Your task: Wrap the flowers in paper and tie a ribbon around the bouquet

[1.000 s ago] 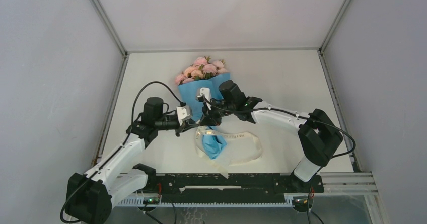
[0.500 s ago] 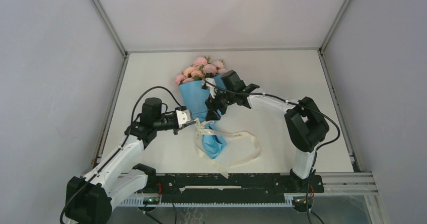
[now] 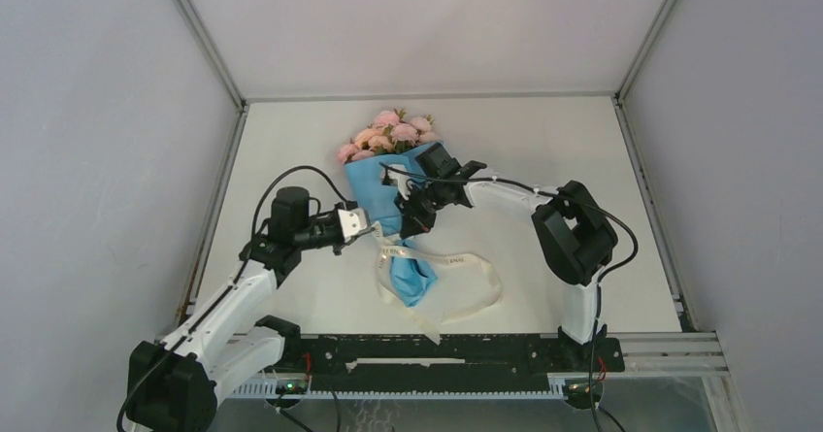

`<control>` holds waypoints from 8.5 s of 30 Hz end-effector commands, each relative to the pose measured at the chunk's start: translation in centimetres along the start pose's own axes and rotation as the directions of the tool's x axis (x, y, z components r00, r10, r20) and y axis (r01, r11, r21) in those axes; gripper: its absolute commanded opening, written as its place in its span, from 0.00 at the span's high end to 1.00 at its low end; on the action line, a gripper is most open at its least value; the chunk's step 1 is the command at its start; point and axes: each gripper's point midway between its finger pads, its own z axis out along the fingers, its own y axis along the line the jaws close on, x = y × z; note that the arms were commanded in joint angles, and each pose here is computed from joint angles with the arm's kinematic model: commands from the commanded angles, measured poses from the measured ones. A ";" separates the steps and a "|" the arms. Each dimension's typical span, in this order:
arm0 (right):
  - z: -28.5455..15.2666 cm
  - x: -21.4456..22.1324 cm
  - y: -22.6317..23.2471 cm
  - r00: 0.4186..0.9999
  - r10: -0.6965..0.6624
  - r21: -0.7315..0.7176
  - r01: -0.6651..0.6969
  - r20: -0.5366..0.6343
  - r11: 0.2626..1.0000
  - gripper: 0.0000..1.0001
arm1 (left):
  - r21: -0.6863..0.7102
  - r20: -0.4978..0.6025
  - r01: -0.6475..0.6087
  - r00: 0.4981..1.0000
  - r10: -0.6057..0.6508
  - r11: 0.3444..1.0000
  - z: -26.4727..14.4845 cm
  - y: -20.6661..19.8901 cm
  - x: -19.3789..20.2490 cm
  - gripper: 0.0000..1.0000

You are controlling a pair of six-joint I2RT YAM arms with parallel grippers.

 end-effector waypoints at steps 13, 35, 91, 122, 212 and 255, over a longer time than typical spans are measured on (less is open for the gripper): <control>-3.2 -3.9 2.1 0.988 0.089 -0.034 -0.086 0.126 0.996 1.00 | -0.131 -0.197 -0.273 0.949 0.244 0.953 -0.4 3.9 6.0 0.68; -2.4 -3.5 0.9 0.969 0.214 -0.012 -0.214 0.123 0.977 1.00 | 0.131 -0.012 -0.234 0.971 0.238 0.963 3.0 -3.5 -0.4 0.49; -3.0 -3.8 -4.3 0.865 0.441 0.125 -0.478 0.238 0.870 0.86 | 0.133 -0.095 -0.514 0.844 0.527 0.847 8.1 -1.2 4.1 0.99; -1.5 -0.4 -0.3 0.913 0.394 -0.036 -0.399 -0.107 0.916 0.86 | 0.273 -0.094 -0.527 0.818 0.568 0.804 7.4 -4.8 4.1 1.00; -2.9 2.0 3.0 0.951 0.307 -0.002 -0.307 -0.026 0.952 1.00 | 0.263 -0.417 -0.400 0.774 0.477 0.878 4.7 -1.7 10.4 0.01; -10.4 6.8 -1.1 0.805 0.566 0.315 -0.591 0.178 0.743 1.00 | 0.386 -0.450 -0.454 0.667 0.594 0.803 0.3 -3.5 13.8 1.00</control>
